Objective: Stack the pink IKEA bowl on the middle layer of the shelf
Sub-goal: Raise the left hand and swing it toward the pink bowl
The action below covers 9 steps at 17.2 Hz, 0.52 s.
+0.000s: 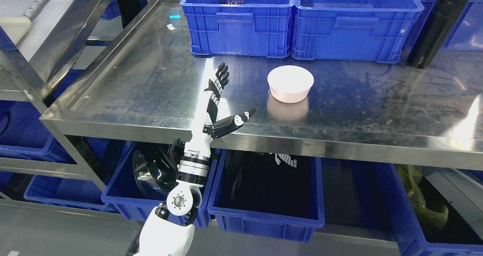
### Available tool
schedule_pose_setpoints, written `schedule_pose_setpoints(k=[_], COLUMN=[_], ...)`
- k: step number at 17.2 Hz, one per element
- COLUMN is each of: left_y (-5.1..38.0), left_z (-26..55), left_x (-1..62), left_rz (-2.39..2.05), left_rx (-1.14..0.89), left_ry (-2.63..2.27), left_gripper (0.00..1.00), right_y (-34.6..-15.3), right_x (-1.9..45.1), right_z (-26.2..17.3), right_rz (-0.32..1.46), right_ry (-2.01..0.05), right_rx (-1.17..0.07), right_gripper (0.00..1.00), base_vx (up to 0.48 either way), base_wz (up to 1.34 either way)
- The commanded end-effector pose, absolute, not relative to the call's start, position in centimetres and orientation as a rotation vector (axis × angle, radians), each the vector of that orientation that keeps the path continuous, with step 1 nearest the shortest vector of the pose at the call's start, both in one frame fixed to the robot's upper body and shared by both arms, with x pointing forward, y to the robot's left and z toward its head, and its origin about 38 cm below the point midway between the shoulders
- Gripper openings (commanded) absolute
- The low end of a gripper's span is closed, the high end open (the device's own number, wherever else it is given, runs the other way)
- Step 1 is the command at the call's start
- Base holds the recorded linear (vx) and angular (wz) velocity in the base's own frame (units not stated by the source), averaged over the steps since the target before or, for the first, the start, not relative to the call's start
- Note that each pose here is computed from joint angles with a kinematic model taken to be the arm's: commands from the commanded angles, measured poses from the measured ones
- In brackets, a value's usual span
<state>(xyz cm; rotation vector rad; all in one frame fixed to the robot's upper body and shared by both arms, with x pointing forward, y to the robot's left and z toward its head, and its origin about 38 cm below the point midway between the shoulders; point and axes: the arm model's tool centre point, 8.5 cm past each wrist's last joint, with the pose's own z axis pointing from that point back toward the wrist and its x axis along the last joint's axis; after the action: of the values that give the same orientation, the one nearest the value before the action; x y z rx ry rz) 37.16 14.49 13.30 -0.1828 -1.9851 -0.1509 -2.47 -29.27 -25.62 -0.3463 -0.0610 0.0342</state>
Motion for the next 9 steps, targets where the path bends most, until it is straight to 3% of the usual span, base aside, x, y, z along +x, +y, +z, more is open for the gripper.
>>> schedule_pose_setpoints(k=[1, 5, 9], left_y=[14.7, 15.6, 14.9], left_z=[13.8, 21.5, 24.9], left_x=[37.2, 41.7, 44.5], left_rz=[-0.169, -0.274, -1.019], left_rx=[-0.186, -0.105, 0.197], left_ry=[-2.020, -2.208, -2.056], left_gripper=[1.00, 1.00, 0.97], right_y=[-30.4, -30.4, -30.4], right_x=[-1.9, -1.9, -1.9], right_z=[-25.5, -25.5, -25.5], right_rz=[0.038, 0.037, 0.038], right_ry=[-0.078, -0.078, -0.078], right_rx=[-0.363, -0.363, -0.363], right_gripper=[1.00, 1.00, 1.00], base_vx=[0.018, 0.021, 0.015], base_wz=[-0.08, -0.08, -0.04])
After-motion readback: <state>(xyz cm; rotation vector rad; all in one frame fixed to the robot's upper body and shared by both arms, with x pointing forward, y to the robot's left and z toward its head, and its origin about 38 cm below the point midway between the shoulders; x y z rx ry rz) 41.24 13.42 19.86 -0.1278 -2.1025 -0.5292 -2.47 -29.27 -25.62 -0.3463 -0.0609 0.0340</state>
